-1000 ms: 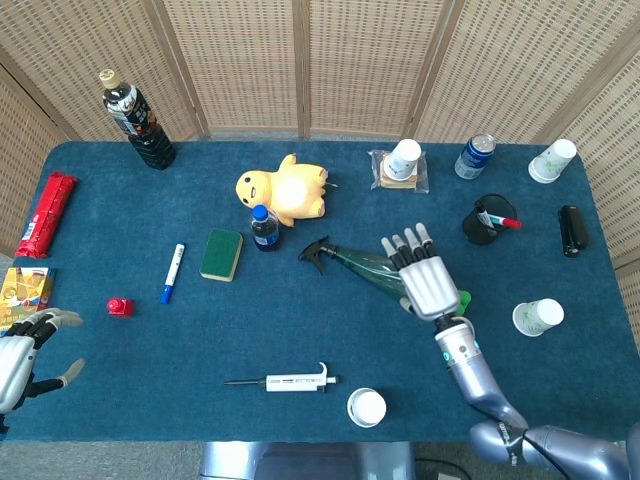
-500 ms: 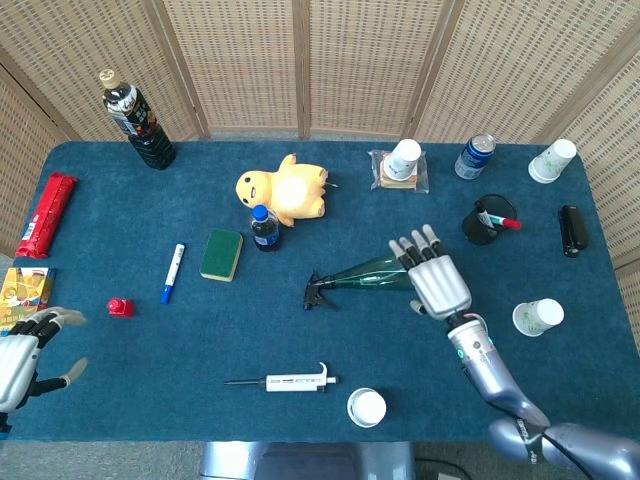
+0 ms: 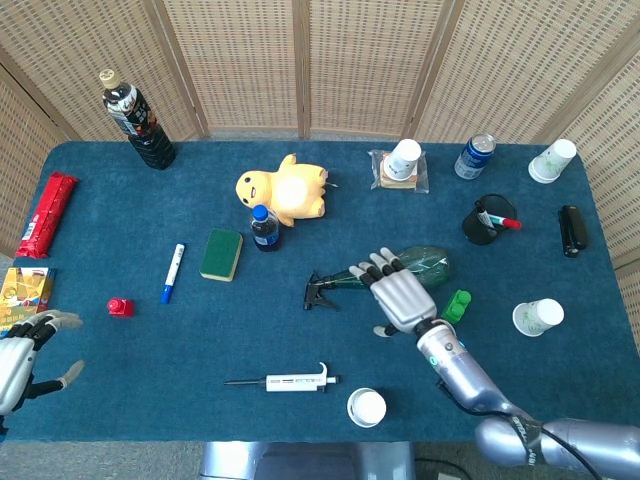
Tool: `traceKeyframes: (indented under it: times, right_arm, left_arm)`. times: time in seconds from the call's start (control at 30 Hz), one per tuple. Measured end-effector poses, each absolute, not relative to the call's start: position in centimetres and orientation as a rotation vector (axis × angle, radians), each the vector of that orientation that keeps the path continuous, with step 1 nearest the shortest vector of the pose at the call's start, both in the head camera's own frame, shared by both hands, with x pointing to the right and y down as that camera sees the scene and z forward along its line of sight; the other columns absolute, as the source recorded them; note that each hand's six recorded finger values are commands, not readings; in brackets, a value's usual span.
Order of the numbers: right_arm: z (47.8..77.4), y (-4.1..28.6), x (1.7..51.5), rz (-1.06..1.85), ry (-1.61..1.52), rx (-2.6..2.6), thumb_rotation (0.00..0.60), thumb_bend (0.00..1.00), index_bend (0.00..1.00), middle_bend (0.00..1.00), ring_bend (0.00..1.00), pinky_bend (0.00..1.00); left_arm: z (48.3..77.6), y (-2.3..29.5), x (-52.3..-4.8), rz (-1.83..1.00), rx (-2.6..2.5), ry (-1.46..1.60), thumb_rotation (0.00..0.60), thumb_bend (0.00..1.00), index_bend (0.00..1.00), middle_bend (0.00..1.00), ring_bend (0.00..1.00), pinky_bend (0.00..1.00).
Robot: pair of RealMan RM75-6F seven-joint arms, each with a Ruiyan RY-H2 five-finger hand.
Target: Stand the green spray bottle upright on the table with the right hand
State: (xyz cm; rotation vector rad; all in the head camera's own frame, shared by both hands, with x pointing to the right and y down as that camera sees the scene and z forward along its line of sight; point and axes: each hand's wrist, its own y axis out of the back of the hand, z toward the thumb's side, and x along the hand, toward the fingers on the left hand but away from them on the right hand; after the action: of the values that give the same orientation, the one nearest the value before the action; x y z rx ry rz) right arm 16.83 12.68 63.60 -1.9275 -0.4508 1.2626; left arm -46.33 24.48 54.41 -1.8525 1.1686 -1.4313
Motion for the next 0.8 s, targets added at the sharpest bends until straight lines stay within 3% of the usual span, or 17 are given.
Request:
traceKeyframes:
  times: [0.8]
  right_arm:
    - [68.6,9.4,10.6,1.470,-0.331,-1.791,0.600,0.23,0.18,0.18,0.01,0.01]
  left_arm:
    - [56.7,24.5,-47.5,-1.471,-1.883,1.174,0.600,0.33,0.31,0.32,0.23,0.21]
